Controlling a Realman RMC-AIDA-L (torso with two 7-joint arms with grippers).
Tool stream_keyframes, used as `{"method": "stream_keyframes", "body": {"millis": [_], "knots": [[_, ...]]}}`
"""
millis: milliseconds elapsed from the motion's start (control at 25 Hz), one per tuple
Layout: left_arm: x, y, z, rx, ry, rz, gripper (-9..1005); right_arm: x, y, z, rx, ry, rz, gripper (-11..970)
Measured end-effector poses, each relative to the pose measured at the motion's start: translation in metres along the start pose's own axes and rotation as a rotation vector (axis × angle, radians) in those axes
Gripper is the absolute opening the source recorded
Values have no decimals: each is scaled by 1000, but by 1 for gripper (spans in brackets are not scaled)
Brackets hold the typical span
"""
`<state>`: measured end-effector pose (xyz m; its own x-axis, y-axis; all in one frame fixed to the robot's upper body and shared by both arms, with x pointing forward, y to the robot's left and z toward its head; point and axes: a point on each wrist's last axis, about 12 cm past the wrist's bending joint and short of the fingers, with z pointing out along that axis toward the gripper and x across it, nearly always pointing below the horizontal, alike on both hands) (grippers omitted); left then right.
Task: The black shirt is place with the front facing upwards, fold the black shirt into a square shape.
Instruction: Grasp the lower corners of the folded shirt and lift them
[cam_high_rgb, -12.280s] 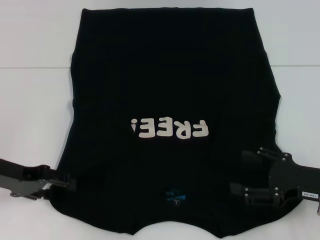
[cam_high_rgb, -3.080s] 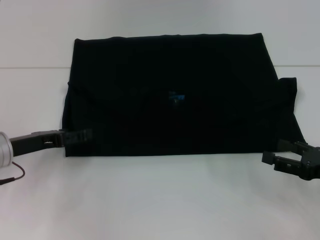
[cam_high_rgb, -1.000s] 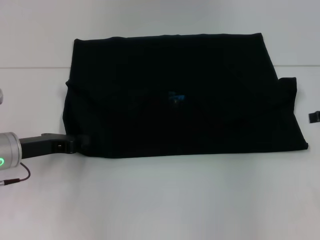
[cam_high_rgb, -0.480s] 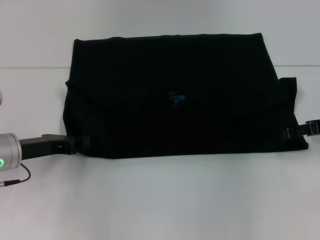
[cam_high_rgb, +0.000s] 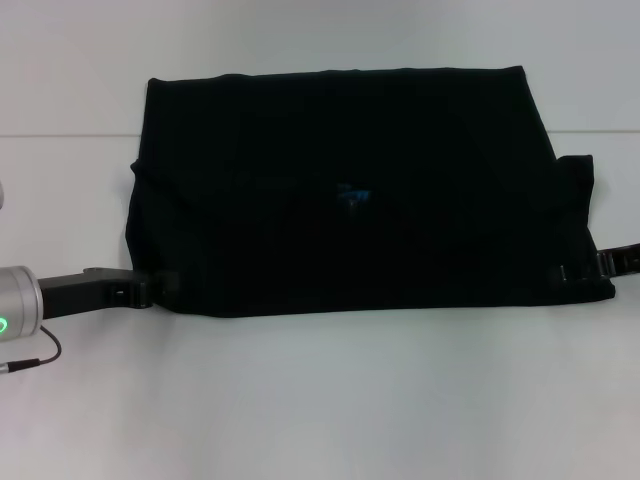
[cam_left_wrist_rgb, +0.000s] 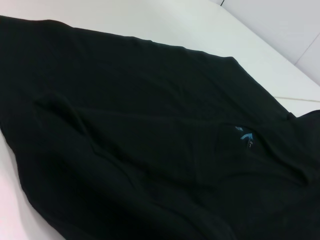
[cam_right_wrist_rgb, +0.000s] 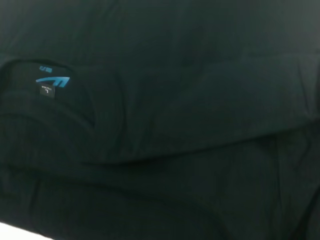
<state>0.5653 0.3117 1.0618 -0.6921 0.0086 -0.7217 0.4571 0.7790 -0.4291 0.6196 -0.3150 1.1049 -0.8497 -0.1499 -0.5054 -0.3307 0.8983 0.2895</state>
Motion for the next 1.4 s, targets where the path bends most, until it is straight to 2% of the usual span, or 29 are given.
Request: {"method": "stream_keyframes", "body": {"millis": [320, 760, 960, 1400], "knots": [[0, 0, 0, 0, -1, -1, 27, 2, 0, 1, 4, 1, -9, 566], [0, 0, 0, 0, -1, 0, 26, 5, -4, -1, 14, 5, -4, 83], [0, -1, 0, 7, 0, 0, 27, 5, -6, -2, 18, 5, -3, 40], [-2, -3, 0, 31, 4, -7, 26, 7, -9, -9, -1, 19, 5, 27]]}}
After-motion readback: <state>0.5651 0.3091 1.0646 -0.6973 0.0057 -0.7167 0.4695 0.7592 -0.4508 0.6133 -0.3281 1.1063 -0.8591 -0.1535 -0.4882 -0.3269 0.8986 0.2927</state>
